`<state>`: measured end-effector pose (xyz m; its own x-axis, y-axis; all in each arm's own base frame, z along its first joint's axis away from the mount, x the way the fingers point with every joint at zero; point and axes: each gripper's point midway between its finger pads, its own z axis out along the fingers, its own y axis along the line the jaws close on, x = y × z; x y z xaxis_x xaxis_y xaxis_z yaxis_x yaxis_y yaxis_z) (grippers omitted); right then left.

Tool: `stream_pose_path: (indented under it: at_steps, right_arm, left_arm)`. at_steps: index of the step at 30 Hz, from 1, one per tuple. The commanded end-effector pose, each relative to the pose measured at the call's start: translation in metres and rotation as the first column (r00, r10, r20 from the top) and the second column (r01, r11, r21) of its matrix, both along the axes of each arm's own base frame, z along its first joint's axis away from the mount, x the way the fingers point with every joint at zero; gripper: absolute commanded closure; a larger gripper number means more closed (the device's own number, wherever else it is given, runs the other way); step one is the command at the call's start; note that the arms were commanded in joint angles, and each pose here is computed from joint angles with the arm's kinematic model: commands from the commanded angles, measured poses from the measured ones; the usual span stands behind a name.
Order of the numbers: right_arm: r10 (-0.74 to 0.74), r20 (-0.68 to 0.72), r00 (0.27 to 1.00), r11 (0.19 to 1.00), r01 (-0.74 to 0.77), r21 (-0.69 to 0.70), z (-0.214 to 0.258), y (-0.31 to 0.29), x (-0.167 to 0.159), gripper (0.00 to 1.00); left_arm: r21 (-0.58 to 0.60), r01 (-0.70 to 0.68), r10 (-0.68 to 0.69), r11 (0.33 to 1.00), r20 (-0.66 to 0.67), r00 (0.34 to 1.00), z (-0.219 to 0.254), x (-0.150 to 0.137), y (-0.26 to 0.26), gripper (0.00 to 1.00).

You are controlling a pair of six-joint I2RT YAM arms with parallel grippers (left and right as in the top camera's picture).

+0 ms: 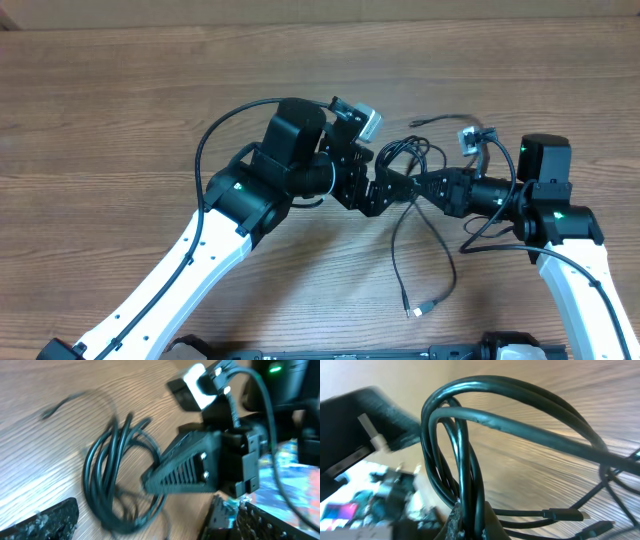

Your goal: Untangle cables

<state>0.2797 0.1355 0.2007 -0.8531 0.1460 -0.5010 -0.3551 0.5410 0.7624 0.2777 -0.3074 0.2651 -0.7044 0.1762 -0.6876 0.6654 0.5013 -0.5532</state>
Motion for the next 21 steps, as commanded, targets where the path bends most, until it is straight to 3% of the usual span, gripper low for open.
stream_pose_path:
  at_steps: [1, 9, 12, 13, 19, 21]
  right_arm:
    - [-0.118, -0.030, 0.993, 0.989, 0.114, -0.098, -0.014, -0.017, 0.013, 0.96]
    - [-0.122, -0.026, 0.992, 0.988, 0.119, -0.094, -0.013, -0.017, 0.014, 0.96]
    - [-0.109, -0.028, 0.994, 0.991, 0.106, -0.081, -0.011, -0.014, 0.013, 0.96]
    - [-0.092, -0.024, 0.995, 0.994, 0.090, -0.062, -0.008, -0.012, 0.011, 0.96]
    - [-0.027, 0.000, 1.000, 1.000, 0.027, 0.008, 0.004, -0.002, 0.006, 0.96]
    - [-0.023, -0.002, 1.000, 1.000, 0.024, 0.013, 0.005, -0.001, 0.005, 0.96]
  left_arm:
    - [0.066, -0.071, 0.069, 0.995, 0.034, 0.997, -0.005, 0.011, 0.011, 0.00]
    - [0.156, -0.241, 0.254, 0.958, -0.068, 0.965, -0.026, 0.020, 0.031, 0.01]
    - [0.156, -0.236, 0.249, 0.959, -0.067, 0.966, -0.027, 0.018, 0.029, 0.30]
    - [0.155, -0.234, 0.246, 0.960, -0.067, 0.967, -0.026, 0.018, 0.028, 0.31]
    - [0.157, -0.244, 0.256, 0.957, -0.062, 0.965, -0.026, 0.018, 0.028, 0.30]
    - [0.143, -0.253, 0.264, 0.957, -0.066, 0.962, -0.024, 0.020, 0.027, 0.23]
